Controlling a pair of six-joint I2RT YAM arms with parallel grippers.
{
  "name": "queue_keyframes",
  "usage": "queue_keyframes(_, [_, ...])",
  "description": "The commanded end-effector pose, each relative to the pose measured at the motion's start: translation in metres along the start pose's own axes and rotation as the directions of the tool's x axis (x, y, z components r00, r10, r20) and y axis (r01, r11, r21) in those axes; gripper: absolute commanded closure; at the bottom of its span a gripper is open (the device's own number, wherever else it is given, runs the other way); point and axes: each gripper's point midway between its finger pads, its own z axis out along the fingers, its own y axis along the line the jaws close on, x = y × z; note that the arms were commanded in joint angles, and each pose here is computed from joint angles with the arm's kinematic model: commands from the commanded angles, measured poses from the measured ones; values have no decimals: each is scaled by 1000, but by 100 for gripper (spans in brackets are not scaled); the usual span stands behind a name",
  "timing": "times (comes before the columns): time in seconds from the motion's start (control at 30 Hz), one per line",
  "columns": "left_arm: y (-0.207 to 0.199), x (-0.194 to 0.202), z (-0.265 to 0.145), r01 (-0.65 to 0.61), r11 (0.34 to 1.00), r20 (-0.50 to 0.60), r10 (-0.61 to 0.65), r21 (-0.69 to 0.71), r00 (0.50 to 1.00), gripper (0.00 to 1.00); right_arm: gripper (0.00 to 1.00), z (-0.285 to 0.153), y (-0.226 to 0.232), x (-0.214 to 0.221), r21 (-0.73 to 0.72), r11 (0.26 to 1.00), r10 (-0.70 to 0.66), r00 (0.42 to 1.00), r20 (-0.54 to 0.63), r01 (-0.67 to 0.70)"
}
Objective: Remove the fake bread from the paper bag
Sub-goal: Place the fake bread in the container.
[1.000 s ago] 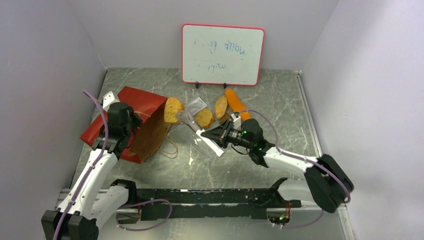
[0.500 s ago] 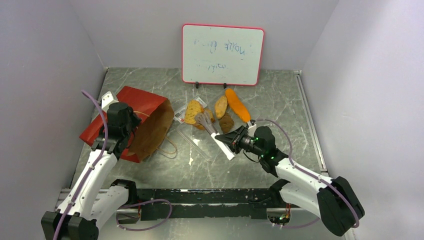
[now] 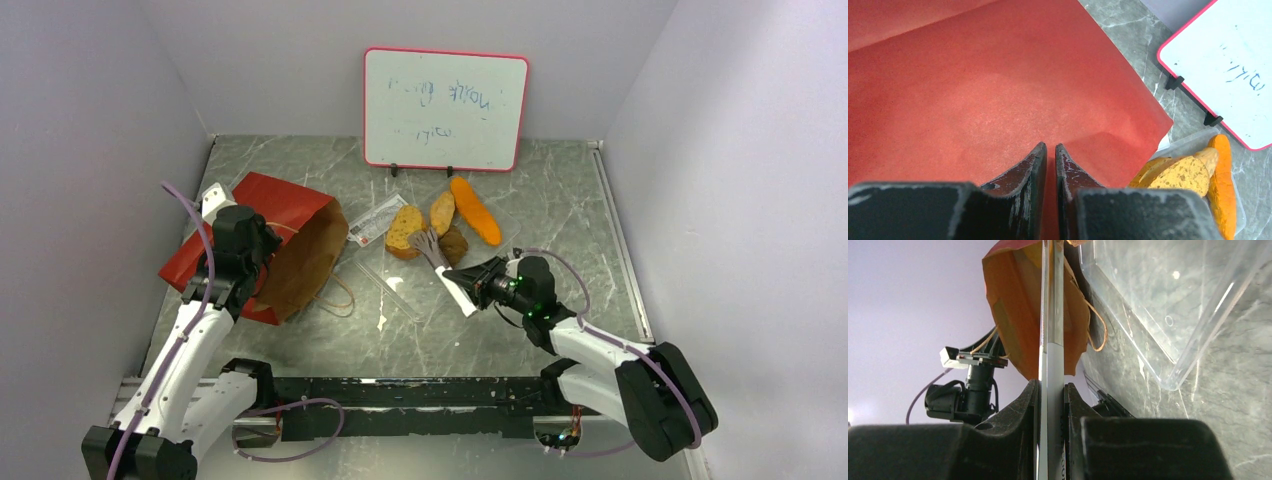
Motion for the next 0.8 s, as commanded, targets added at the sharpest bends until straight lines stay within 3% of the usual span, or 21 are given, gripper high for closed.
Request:
queue_keyframes(0.0, [-9,-12,-5,4,1000,29,-5,30,1000,93,99,-6,14,-6,-82,997,10,1000,12,-9])
queue_keyframes(0.37, [-8,-10,-6,3,999,25,-3,34,1000,93,70,-5,16,-8,-94,995,13,1000,-12,-14])
queue_keyframes(0.77, [-8,-11,-10,3,999,32,-5,44,999,93,67,-15,13,-12,-79,997,11,1000,21,-10])
